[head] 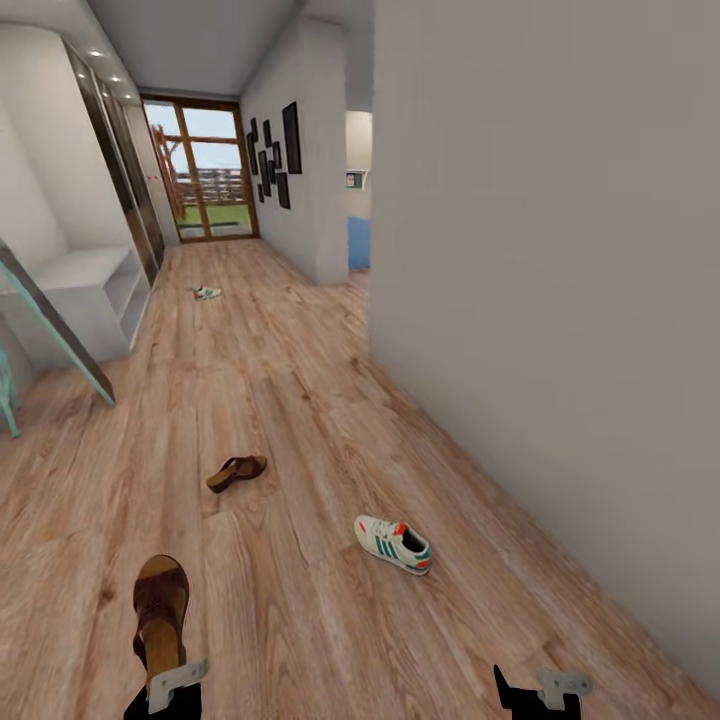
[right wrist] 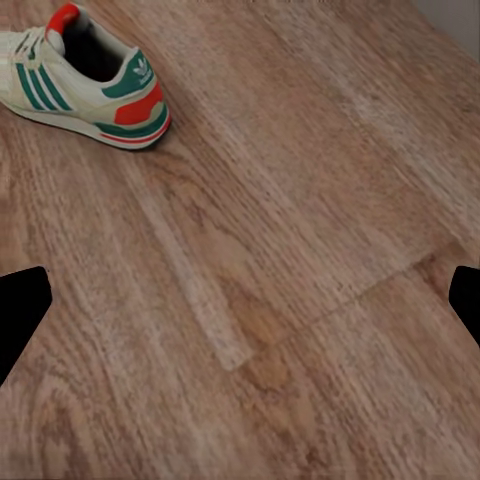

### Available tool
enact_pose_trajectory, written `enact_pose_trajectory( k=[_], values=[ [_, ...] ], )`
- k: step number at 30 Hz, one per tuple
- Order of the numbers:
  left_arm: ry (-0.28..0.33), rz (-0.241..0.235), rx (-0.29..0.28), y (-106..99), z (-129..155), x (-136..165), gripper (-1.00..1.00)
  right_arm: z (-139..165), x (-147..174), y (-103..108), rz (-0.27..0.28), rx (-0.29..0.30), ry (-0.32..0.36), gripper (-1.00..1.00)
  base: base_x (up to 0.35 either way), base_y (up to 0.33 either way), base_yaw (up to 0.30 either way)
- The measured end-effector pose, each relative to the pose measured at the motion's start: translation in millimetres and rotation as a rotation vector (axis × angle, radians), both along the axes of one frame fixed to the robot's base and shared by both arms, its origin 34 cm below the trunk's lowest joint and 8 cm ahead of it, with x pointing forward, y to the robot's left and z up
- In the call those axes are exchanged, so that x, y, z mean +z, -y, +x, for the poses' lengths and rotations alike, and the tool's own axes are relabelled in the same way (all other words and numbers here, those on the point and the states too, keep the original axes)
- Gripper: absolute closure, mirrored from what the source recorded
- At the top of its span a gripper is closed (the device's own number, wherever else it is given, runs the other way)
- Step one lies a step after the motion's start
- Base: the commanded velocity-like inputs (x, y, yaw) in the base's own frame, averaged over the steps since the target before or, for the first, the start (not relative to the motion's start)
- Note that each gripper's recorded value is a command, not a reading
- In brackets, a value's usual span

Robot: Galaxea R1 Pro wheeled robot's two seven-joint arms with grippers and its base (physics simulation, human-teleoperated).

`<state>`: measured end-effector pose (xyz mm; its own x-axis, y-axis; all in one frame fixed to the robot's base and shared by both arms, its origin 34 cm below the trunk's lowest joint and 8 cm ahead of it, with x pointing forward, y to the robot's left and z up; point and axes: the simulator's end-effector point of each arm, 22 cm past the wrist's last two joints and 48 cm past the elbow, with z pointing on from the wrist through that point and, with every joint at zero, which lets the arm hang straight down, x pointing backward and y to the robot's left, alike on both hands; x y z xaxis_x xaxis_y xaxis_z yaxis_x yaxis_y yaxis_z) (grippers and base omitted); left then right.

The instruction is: Pick up the two gym shoes and the two sandals from the corridor floor and place them onto the hallstand (shoe rack) in the corridor, making sure they are on the rack and not on the floor. Arrange them so the two gym shoes are next to each other and the two sandals are next to each other.

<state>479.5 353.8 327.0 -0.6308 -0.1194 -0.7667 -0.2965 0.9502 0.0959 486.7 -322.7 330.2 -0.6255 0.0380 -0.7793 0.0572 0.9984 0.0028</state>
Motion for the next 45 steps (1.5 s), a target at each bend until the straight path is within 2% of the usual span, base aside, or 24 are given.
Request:
enact_pose_trajectory(
  k=[18,24,45],
  values=[
    [0.001,0.0,0.001,-0.2,0.0,0.1,1.0,0.8,0.7,0.6,-0.001,-0.001,0.002,-1.0,0.0,-0.221,0.259],
    [0.001,0.001,0.001,-1.1,0.2,0.3,1.0,0.9,0.8,1.0,-0.002,0.002,0.002,-1.0,0.0,-0.155,0.046],
    [0.0,0.001,0.003,-1.6,-0.1,0.1,1.0,1.3,1.3,2.4,-0.004,0.002,0.004,-1.0,0.0,-0.006,0.005]
  ],
)
